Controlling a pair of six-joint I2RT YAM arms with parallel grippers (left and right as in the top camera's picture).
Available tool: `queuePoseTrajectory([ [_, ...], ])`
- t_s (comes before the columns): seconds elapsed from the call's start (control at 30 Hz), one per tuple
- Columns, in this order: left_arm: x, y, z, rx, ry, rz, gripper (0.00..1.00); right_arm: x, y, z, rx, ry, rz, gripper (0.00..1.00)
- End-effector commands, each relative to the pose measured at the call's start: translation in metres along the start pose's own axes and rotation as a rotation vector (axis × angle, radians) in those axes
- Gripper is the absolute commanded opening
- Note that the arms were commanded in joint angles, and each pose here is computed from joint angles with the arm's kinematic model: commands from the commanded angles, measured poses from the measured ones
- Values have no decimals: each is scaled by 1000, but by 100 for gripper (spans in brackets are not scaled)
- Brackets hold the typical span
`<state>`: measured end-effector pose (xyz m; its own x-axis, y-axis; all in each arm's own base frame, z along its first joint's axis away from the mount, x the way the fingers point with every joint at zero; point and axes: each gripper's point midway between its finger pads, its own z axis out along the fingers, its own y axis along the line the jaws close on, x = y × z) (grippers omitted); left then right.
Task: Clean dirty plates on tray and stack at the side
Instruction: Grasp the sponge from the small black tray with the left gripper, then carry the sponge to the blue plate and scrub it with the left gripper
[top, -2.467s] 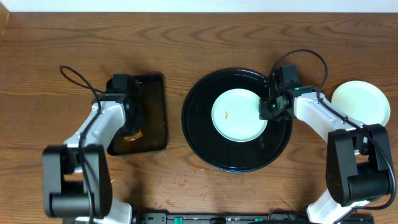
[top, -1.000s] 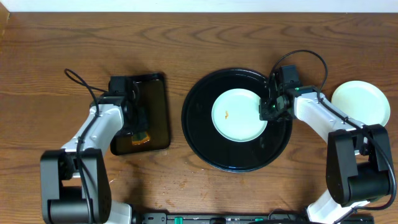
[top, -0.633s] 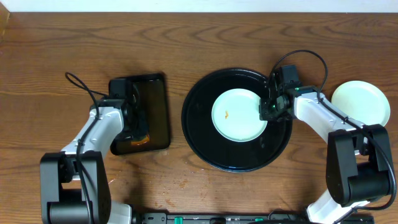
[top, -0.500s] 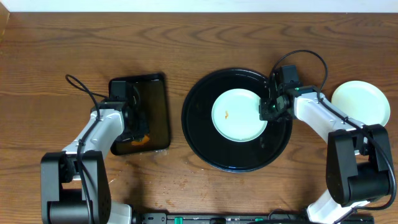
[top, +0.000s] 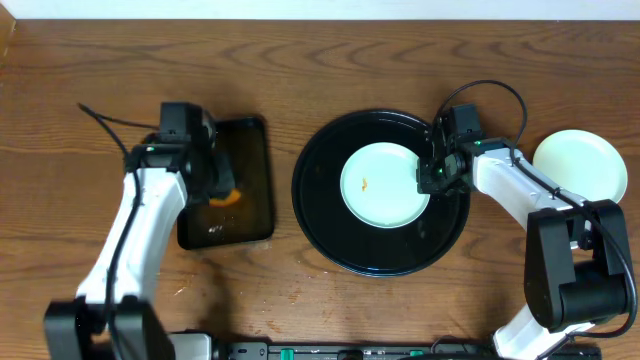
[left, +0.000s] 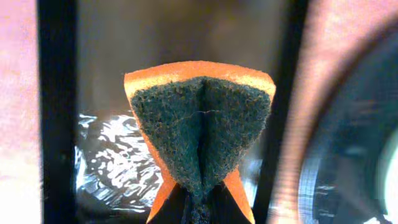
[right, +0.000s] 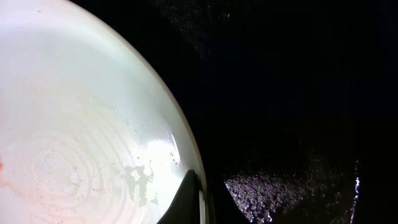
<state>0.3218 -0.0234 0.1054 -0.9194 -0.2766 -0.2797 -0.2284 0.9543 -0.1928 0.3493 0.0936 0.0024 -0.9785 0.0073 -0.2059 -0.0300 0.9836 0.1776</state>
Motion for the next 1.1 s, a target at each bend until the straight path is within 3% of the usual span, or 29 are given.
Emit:
queuePoseTrajectory([
  [0.0,-8,-51,-23,151,-66,28,7,24,-11,16,43,77,6,1],
  [0.23,6,-147,-17,328,-108,203,7,20,-11,17,47,59,16,1],
  [0.37,36,-201,12,386,-61,310,7,22,-16,22,72,64,40,1],
  [0.67,88,-262,78,439,16,407,7,25,-16,24,75,77,48,1],
  [0.93,103,-274,113,442,26,436,8,27,-16,23,77,86,48,1],
  [1.07,88,-244,134,279,-31,452,8,29,-14,24,77,91,41,1],
])
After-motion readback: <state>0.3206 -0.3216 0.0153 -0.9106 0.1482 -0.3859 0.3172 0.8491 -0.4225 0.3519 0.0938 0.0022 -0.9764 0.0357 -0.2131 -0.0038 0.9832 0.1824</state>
